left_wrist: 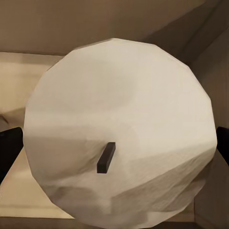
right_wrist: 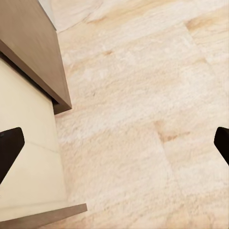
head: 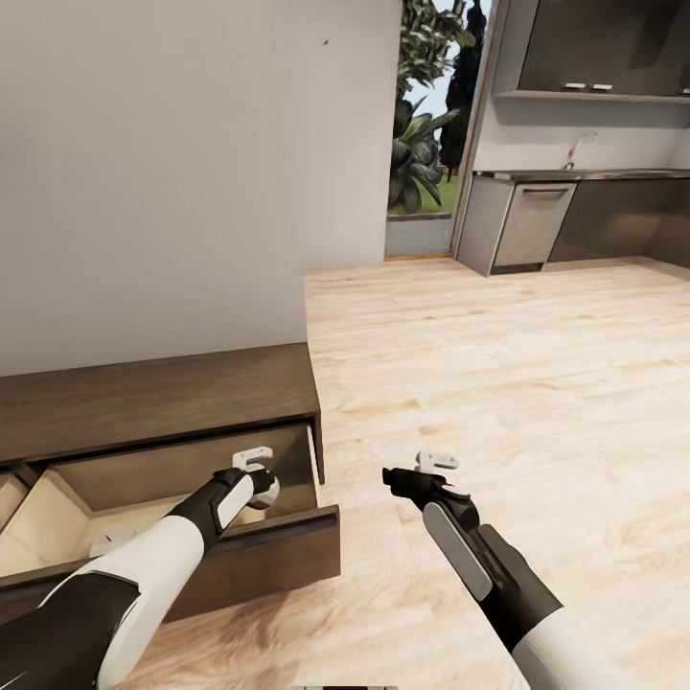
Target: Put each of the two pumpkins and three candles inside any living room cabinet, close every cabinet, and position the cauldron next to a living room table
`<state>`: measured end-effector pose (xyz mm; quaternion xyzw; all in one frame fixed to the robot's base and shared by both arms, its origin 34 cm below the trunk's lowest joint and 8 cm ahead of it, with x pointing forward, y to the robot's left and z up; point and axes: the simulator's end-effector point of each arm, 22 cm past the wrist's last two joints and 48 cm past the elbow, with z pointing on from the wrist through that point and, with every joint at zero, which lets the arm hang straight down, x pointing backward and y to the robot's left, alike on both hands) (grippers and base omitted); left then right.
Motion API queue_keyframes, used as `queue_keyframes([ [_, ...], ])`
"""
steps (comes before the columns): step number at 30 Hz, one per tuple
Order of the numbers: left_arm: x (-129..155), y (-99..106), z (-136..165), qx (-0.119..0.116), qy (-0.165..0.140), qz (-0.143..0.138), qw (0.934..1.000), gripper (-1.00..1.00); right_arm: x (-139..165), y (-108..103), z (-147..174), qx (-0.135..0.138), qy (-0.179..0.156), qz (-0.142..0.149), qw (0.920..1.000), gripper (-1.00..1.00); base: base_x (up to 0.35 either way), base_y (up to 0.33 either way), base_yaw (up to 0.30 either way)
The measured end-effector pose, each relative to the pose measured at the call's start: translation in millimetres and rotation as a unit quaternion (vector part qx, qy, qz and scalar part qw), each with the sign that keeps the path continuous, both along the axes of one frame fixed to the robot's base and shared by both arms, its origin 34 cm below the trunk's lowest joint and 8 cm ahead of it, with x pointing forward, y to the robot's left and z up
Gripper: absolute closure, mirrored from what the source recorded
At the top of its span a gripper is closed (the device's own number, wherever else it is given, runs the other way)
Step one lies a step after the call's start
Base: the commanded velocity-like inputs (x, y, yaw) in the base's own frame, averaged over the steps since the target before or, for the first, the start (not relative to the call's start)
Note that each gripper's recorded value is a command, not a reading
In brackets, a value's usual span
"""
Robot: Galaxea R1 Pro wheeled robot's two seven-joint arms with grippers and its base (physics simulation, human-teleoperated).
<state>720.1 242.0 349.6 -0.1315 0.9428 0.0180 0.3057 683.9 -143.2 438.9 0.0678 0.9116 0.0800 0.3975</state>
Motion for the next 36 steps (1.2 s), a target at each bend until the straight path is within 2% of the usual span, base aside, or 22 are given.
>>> queue_keyframes([
  [25,1,0,1,0.0,-0.001,0.001,1.0,-1.0,3,6,11,0.007,-0.011,0.003,0.9999,-1.0,0.0,0.0,0.0],
  [28,7,2,6,0.002,-0.019,0.005,0.9998,-1.0,3,6,11,0.007,-0.011,0.003,0.9999,-1.0,0.0,0.0,0.0],
  [32,21,7,18,0.005,-0.066,0.019,0.9976,-1.0,3,6,11,0.007,-0.011,0.003,0.9999,-1.0,0.0,0.0,0.0],
  [36,24,8,21,0.006,-0.077,0.023,0.9968,-1.0,3,6,11,0.007,-0.011,0.003,0.9999,-1.0,0.0,0.0,0.0],
])
